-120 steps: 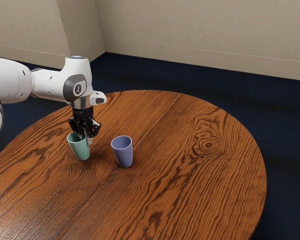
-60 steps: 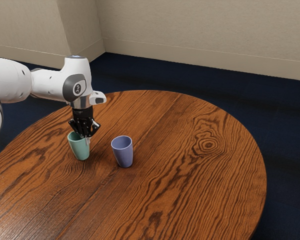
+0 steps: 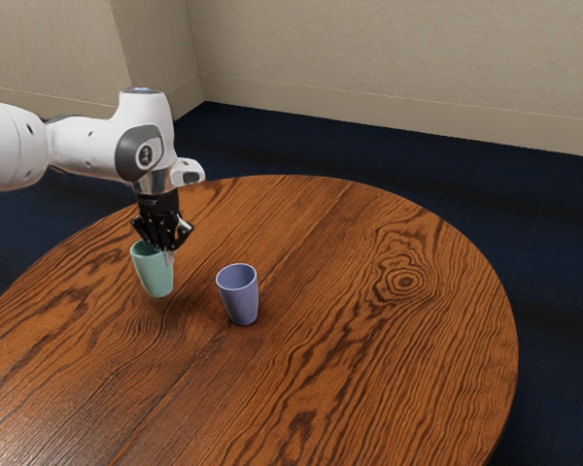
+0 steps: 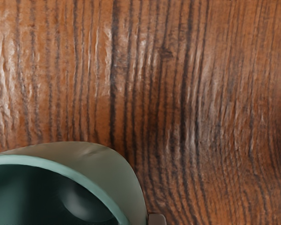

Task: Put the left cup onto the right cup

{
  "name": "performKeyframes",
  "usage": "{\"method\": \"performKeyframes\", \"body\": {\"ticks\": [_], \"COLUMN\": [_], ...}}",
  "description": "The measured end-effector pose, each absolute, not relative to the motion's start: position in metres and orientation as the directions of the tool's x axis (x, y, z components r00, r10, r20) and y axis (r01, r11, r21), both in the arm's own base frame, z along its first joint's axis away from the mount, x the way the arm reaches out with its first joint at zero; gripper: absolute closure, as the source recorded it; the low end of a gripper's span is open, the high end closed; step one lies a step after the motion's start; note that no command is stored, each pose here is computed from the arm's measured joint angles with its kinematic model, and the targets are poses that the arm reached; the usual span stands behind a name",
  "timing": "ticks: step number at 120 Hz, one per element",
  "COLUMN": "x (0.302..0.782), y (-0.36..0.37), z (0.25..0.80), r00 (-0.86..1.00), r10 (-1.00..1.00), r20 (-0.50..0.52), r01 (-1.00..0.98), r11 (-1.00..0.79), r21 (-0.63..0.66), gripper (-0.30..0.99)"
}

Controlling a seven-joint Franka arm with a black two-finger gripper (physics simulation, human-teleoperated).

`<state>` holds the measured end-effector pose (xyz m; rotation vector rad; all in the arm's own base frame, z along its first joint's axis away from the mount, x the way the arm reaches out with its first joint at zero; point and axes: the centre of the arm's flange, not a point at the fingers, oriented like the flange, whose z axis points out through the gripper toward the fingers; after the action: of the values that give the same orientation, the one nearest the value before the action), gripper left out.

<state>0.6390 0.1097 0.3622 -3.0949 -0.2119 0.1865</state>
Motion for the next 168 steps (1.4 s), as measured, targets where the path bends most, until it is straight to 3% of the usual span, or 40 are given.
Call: {"method": "performKeyframes", "body": {"ticks": [89,168], "x": [0.617,0.605], "y": [-0.004,-0.076], "z": [0.47,0.489], "r00": [0.999,0.996], "r10": [-0.002,-0.067], "r20": [-0.054,-0.053], "r01": [-0.007,-0.075], "r11": [-0.996,-0.984], "r21": [-0.088,-0.162], "gripper": [0.78,0.78]}}
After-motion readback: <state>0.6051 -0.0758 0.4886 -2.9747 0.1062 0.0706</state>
